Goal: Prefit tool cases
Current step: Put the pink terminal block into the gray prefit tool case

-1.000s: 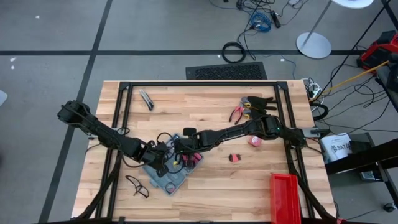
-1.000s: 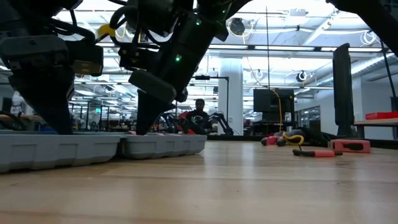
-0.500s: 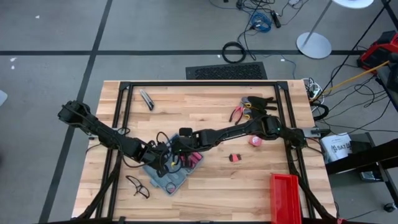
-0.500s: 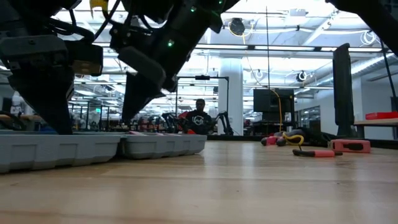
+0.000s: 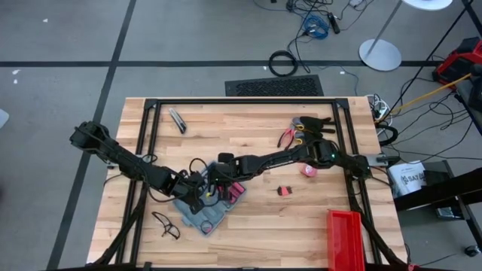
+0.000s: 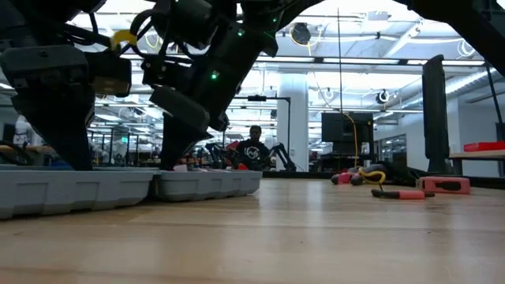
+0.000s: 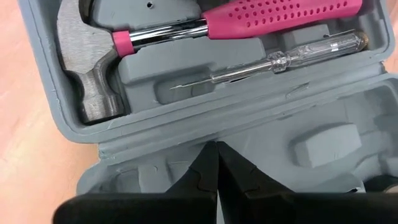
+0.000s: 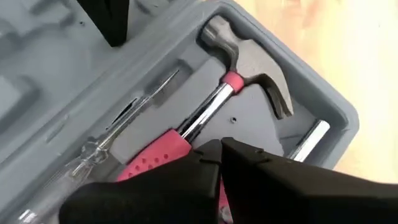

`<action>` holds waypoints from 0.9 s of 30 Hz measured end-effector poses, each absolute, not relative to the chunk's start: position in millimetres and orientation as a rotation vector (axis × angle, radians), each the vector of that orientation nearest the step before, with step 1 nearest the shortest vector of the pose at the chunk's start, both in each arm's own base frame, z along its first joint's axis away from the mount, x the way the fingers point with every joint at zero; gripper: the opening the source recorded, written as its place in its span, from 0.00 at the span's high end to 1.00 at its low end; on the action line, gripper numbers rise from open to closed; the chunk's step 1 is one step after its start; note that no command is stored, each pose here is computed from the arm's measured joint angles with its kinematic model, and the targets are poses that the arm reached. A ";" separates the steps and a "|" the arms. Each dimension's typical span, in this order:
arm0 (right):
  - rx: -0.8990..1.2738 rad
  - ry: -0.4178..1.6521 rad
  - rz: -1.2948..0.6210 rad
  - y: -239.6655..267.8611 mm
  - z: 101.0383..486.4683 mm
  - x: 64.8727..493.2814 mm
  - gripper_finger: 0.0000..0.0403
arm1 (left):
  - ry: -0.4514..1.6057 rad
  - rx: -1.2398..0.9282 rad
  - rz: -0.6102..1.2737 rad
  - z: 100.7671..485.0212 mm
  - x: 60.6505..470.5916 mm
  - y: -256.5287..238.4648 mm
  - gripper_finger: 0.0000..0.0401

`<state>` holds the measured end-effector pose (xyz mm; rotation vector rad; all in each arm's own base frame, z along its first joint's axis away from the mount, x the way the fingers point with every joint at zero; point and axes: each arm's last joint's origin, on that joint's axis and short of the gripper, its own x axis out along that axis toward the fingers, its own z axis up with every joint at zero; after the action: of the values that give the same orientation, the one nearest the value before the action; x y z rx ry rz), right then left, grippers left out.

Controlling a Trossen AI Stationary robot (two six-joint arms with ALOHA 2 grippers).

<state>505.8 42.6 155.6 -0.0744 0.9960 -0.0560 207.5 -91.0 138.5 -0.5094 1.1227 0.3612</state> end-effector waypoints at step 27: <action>-0.111 0.995 -0.113 45.0 161.5 503.2 1.00 | 1.117 -0.505 0.367 138.7 207.6 -91.0 1.00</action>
<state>503.2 45.0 161.5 -0.1107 0.9954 -0.1132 207.6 -91.0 138.7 -0.5045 1.1172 0.3666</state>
